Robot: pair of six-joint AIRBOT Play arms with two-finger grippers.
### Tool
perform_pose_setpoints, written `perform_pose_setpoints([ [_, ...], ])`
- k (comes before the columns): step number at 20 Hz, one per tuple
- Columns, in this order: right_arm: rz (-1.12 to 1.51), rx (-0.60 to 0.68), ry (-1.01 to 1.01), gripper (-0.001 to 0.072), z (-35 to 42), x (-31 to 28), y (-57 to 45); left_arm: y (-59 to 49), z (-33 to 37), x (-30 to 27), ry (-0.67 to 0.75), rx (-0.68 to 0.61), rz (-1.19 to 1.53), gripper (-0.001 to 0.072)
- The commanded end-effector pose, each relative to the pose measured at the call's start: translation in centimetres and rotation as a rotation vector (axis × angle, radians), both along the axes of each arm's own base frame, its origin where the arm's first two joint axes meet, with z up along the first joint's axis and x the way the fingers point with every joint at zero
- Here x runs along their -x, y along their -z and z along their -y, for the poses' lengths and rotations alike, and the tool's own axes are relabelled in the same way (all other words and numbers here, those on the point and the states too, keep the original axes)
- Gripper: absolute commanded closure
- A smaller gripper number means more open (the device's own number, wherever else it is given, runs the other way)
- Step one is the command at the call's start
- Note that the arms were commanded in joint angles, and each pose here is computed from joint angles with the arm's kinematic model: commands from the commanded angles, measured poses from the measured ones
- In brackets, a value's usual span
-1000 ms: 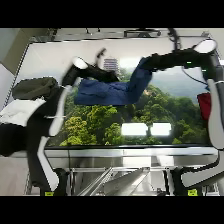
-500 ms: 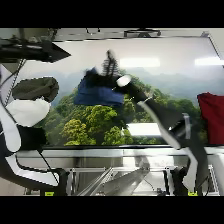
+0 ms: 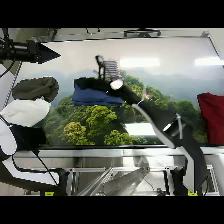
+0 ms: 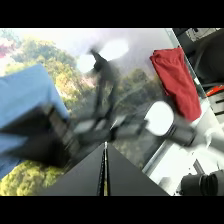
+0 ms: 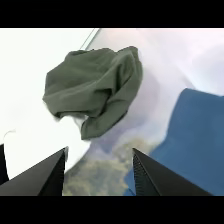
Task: Fold the shirts.
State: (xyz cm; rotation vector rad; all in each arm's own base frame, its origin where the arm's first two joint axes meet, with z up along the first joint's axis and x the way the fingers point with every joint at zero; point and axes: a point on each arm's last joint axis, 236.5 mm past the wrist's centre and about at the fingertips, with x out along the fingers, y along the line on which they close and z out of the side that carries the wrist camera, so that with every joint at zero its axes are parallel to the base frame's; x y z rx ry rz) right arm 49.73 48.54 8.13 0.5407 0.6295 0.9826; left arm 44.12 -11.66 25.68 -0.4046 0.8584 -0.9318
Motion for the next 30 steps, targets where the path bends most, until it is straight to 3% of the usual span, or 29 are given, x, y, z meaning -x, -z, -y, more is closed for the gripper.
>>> perform_pose_setpoints([
  [1,-0.182,0.179,-0.026,0.0247,9.2,-0.7,0.5,0.1,0.0,0.5,0.017,-0.006,-0.011,0.0688],
  [2,-0.277,0.251,0.000,0.0234,13.0,-1.0,1.9,0.2,0.0,0.8,0.025,-0.009,-0.017,0.0688],
  [4,-0.435,0.367,0.062,0.0087,19.5,-1.3,4.9,0.2,0.1,0.8,0.027,-0.009,-0.018,0.0688],
  [7,-0.631,0.458,0.163,0.0065,26.2,-1.4,9.7,0.2,0.0,0.7,0.025,-0.008,-0.017,0.0688],
  [13,-0.751,0.374,0.158,0.0065,23.5,-1.8,16.0,0.2,0.0,0.7,0.024,-0.008,-0.013,0.0688],
  [21,-0.700,0.216,0.095,0.0080,15.0,-1.8,18.3,0.2,0.0,0.7,0.031,-0.013,-0.001,0.0688],
  [22,-0.692,0.210,0.084,0.0331,14.5,-1.7,18.1,0.2,0.0,0.7,0.031,-0.013,-0.001,0.0688],
  [23,-0.665,0.200,0.057,0.0688,13.9,-1.5,17.4,0.2,0.0,0.7,0.030,-0.013,-0.001,0.0689],
  [26,-0.581,0.189,0.018,0.0699,13.9,-1.5,12.8,0.2,0.1,0.7,0.030,-0.011,-0.003,0.0689],
  [30,-0.386,0.284,0.085,0.0699,19.7,-2.0,1.7,0.2,0.1,0.7,0.026,-0.009,-0.010,0.0689],
])
